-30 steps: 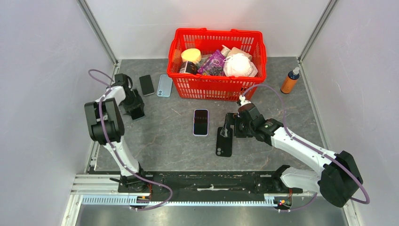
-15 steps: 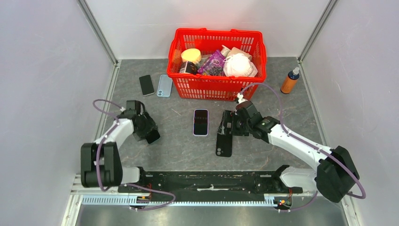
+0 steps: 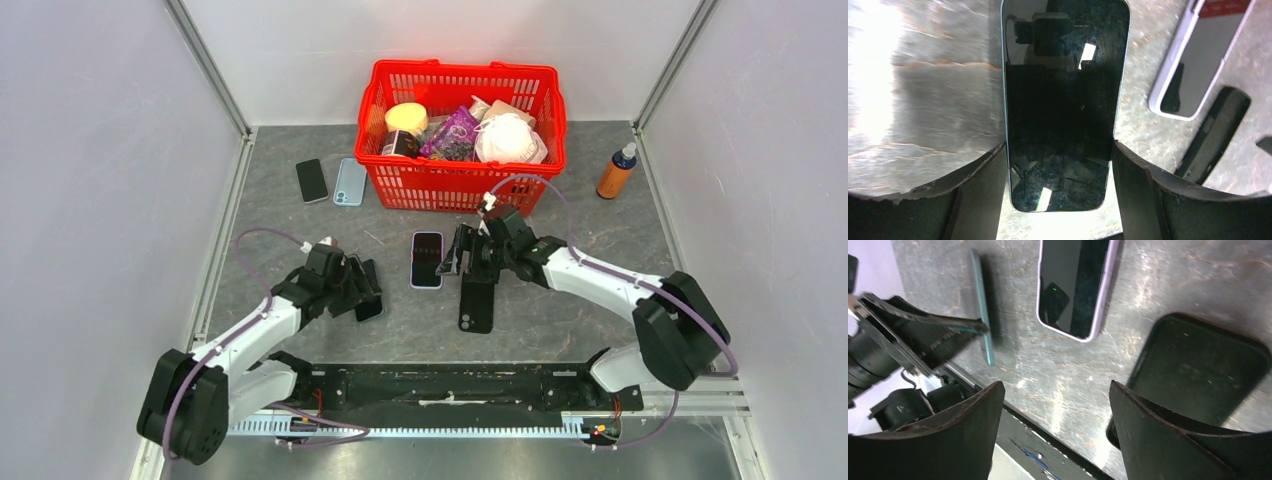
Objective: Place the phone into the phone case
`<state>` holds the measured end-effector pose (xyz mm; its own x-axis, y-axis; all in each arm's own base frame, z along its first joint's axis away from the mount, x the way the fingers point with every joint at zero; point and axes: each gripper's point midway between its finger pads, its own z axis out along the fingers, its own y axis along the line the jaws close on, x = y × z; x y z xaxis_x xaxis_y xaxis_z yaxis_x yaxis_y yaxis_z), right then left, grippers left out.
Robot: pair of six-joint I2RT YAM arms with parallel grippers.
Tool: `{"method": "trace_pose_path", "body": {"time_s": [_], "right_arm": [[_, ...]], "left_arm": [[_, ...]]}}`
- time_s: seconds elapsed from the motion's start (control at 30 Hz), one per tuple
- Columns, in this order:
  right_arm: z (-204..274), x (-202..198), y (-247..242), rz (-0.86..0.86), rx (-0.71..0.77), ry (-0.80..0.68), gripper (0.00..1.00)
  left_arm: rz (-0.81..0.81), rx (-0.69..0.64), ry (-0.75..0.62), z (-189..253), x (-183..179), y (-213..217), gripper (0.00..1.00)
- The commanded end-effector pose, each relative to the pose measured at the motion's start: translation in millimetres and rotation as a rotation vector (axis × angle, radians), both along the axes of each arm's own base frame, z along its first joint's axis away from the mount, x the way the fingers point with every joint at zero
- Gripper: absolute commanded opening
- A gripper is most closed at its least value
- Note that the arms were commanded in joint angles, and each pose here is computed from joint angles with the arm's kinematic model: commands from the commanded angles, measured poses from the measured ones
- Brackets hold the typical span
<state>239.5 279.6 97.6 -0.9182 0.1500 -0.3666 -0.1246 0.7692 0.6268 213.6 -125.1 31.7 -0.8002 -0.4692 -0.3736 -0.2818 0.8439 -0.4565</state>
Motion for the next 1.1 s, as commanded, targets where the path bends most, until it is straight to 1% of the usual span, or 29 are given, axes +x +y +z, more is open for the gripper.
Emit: {"method": "trace_pose_path", "body": {"time_s": [0.0, 0.17, 0.3, 0.43, 0.77, 0.9, 0.97, 1.0, 1.07], "right_arm": [[25, 17, 38, 0.021, 0.13, -0.027, 0.82], [19, 16, 78, 0.064, 0.158, 0.004, 0.74], [2, 9, 104, 0.074, 0.133, 0.038, 0.69], [-8, 8, 127, 0.082, 0.126, 0.038, 0.64], [-44, 6, 148, 0.047, 0.084, 0.071, 0.5], [-50, 7, 153, 0.036, 0.089, 0.075, 0.38], [-52, 7, 154, 0.03, 0.093, 0.077, 0.29], [-52, 8, 154, 0.024, 0.095, 0.076, 0.22], [-50, 8, 155, 0.016, 0.1, 0.072, 0.09]], "left_arm": [[-0.031, -0.084, -0.02, 0, -8, -26, 0.42], [-0.103, -0.112, -0.039, 0, -16, -44, 0.42], [-0.142, -0.129, -0.047, 1, -21, -52, 0.42], [-0.172, -0.149, -0.06, 6, -24, -57, 0.42], [-0.208, -0.175, -0.071, 9, -31, -60, 0.42], [-0.212, -0.18, -0.072, 9, -32, -60, 0.42], [-0.214, -0.184, -0.077, 10, -32, -61, 0.42], [-0.216, -0.187, -0.083, 12, -31, -61, 0.42], [-0.224, -0.185, -0.086, 15, -31, -62, 0.46]]}}
